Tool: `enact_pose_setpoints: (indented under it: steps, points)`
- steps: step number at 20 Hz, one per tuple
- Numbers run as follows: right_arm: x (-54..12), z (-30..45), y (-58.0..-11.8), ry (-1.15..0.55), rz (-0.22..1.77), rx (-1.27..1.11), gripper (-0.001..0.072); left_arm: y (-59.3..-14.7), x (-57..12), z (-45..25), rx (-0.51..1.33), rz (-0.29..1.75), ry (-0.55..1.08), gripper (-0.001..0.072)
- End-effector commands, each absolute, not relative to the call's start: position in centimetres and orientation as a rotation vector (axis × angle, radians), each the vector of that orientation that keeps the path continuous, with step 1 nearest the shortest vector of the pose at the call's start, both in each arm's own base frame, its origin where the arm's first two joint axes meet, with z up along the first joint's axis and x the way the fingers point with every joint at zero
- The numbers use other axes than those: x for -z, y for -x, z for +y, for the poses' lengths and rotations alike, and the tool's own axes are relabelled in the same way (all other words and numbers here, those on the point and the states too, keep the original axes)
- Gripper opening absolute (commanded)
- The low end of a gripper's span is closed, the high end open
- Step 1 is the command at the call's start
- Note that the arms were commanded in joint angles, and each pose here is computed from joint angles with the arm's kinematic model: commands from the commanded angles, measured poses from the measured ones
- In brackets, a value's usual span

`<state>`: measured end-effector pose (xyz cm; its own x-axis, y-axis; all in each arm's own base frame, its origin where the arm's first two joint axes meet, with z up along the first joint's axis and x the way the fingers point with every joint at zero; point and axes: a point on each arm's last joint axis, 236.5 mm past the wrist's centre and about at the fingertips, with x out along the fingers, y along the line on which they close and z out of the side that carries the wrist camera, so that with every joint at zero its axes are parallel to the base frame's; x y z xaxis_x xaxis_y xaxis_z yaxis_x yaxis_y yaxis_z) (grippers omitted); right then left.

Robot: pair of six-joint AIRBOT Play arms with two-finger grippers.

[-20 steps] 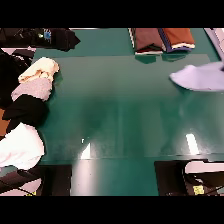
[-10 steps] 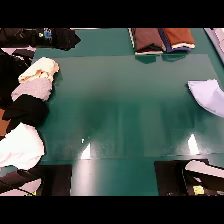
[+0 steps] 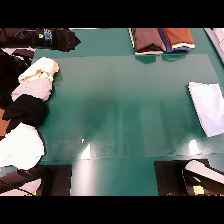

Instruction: Fold the shirts.

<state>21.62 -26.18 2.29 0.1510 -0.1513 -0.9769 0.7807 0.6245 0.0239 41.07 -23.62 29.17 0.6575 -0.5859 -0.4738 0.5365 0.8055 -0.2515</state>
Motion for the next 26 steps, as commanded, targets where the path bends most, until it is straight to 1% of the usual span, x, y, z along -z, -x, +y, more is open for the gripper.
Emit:
enact_pose_setpoints:
  steps: [1,4,7,9,13,14,15,16,17,19,21,26]
  points:
    - [-6.4,-27.0,-22.4,-0.594,1.178,0.741,0.0552,-41.0,-29.1,-23.6,0.638,0.574,0.086,0.0026]
    - [-12.2,-23.8,-28.3,-0.56,0.963,0.591,0.0551,-41.0,-29.1,-23.6,0.638,0.574,0.087,0.0026]
    - [-16.0,-15.0,-34.0,-0.513,0.841,0.325,0.0551,-41.1,-29.3,-23.6,0.636,0.562,0.091,0.0027]
    - [-16.3,-8.4,-35.5,-0.432,0.855,0.161,0.0551,-41.0,-29.1,-23.6,0.637,0.573,0.087,0.0026]
    - [-15.9,3.6,-36.0,-0.27,0.916,-0.139,0.0548,-41.0,-29.2,-23.6,0.637,0.568,0.09,0.0027]
    - [-15.7,5.9,-35.9,-0.242,0.926,-0.197,0.0489,-41.1,-29.3,-23.6,0.636,0.562,0.092,0.0027]
    - [-15.5,8.1,-35.7,-0.214,0.934,-0.252,0.0308,-41.2,-29.4,-23.6,0.635,0.559,0.093,0.0027]
    - [-15.4,9.9,-35.6,-0.191,0.94,-0.298,0.0171,-41.2,-29.4,-23.6,0.635,0.558,0.093,0.0027]
    - [-15.2,11.5,-35.3,-0.149,0.944,-0.351,0.0014,-41.2,-29.4,-23.6,0.635,0.558,0.093,0.0027]
    - [-14.9,13.9,-34.7,-0.103,0.95,-0.418,0.002,-41.2,-29.4,-23.6,0.635,0.558,0.093,0.0027]
    - [-15.3,15.0,-34.6,-0.093,0.931,-0.444,0.0019,-41.2,-29.4,-23.6,0.635,0.558,0.093,0.0027]
    - [-15.3,15.2,-34.4,-0.093,0.933,-0.451,0.002,-41.2,-29.4,-23.6,0.635,0.558,0.093,0.0027]
